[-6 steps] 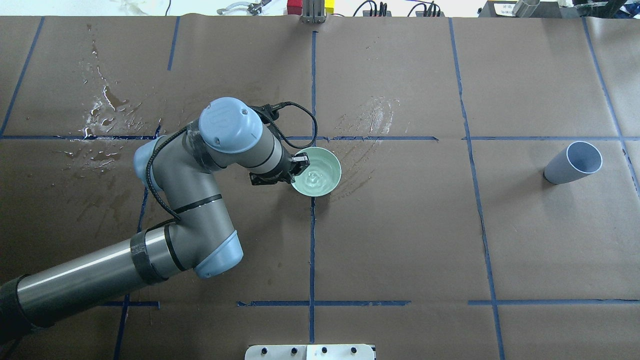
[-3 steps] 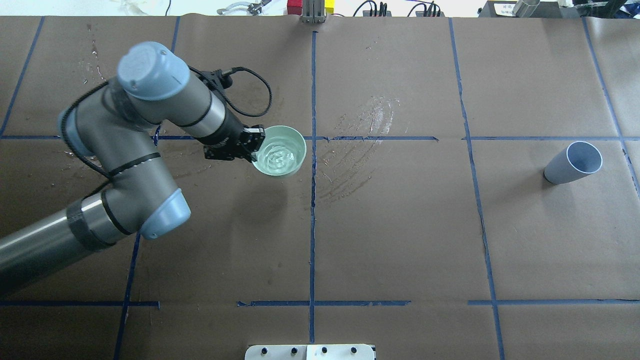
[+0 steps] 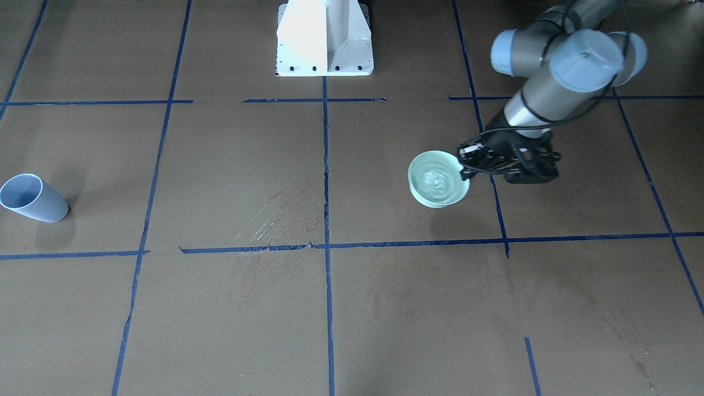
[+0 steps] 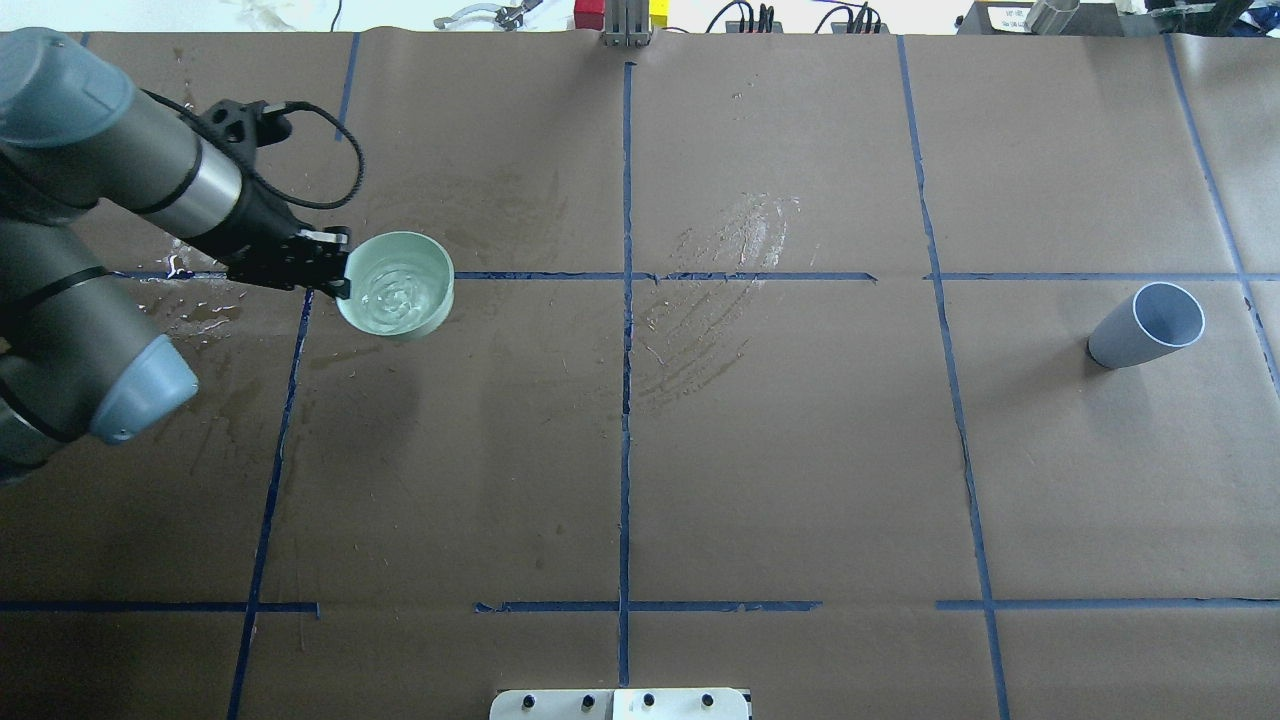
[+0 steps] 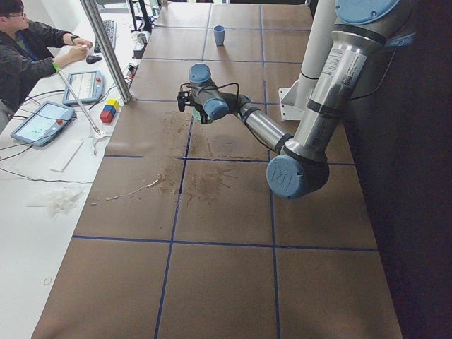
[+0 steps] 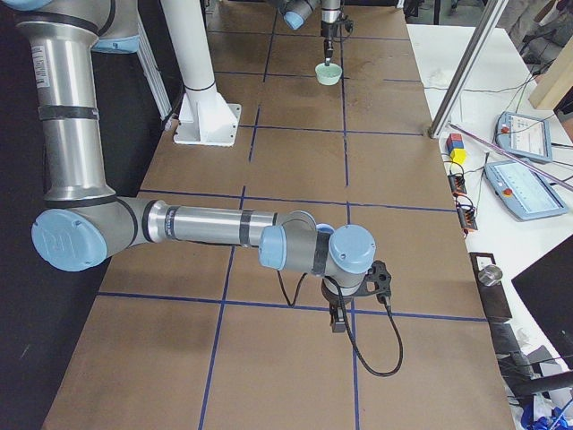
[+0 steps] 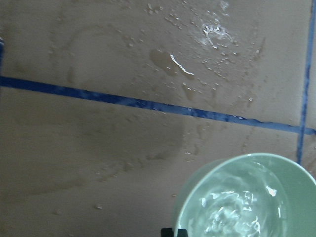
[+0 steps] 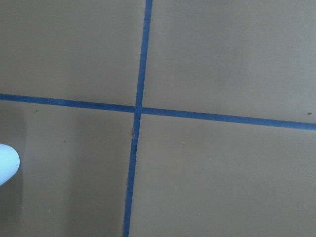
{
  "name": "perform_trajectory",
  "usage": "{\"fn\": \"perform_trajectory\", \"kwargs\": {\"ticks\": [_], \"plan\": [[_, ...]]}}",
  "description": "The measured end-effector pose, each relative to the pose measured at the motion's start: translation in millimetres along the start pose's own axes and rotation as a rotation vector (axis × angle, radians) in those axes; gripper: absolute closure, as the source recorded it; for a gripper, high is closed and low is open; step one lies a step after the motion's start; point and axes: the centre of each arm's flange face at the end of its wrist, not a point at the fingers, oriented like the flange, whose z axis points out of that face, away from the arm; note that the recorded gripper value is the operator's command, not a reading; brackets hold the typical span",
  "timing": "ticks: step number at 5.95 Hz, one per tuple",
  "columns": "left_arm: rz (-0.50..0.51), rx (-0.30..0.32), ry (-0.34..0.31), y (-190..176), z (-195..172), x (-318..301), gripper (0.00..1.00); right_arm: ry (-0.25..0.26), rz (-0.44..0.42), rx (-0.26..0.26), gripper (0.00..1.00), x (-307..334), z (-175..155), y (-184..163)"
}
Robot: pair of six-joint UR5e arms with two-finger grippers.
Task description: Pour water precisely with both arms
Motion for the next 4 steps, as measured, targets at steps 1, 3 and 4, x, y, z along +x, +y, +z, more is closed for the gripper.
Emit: {"fn": "perform_trajectory", "kwargs": {"ticks": [1,3,4], "plan": [[0.052,0.022,-0.025,-3.5,-12.2,-60.7,1.0,0.0,-0.001,0.002,0.0,-0.7,-0.7,1.4],[0.115,0.021,-0.011,-3.2,-26.5,-187.0,1.0,0.002,-0.006,0.006,0.0,-3.0,-2.8,1.7],[0.132,0.005,0.006,-2.9,-24.8,-244.8,1.0,0.003,-0.006,0.006,0.0,-3.1,-3.2,1.9]]}}
